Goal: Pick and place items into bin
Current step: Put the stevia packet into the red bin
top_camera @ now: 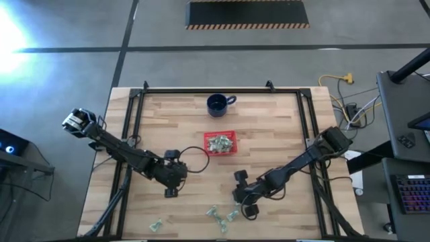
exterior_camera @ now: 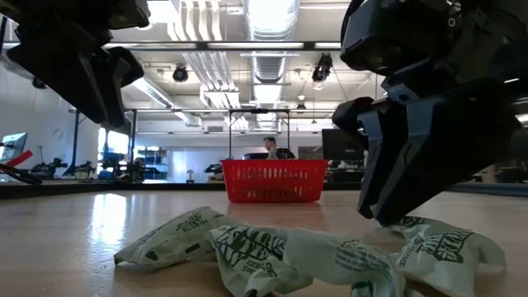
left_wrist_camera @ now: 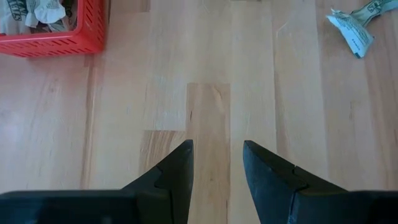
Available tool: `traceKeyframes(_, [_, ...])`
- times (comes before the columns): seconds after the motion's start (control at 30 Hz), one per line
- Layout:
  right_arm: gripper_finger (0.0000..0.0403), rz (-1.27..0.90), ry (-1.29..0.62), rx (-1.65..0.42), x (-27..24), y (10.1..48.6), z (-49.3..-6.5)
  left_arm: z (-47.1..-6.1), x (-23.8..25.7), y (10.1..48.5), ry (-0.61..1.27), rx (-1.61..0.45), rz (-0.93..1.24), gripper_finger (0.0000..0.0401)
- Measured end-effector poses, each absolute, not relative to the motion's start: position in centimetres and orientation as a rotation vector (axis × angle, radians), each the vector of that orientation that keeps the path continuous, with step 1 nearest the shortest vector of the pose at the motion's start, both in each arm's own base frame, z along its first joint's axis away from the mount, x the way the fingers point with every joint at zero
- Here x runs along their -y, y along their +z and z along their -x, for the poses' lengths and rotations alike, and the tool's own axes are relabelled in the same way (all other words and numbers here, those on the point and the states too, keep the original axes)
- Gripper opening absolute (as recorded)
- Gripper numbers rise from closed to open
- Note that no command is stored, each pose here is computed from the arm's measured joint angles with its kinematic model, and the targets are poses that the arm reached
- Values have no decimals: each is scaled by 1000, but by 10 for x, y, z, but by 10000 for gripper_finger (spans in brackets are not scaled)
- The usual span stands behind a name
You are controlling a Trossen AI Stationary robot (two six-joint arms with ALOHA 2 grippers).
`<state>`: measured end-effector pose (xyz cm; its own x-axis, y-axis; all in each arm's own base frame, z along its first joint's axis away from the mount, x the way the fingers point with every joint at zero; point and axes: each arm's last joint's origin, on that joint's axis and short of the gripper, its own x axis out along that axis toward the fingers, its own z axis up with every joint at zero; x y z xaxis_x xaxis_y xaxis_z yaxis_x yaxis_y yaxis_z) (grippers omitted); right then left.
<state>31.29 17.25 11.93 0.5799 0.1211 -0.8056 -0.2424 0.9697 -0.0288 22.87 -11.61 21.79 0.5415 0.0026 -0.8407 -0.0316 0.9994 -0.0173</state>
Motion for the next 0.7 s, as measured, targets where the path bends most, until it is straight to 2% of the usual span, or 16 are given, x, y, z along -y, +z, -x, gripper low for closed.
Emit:
traceKeyframes(0.37, [13,170,218,-948,-172,118,-311,-230,117,219,17,-986,37,123])
traceKeyframes(0.7, [8,194,208,-926,-171,124,-311,-230,117,219,14,-983,35,123])
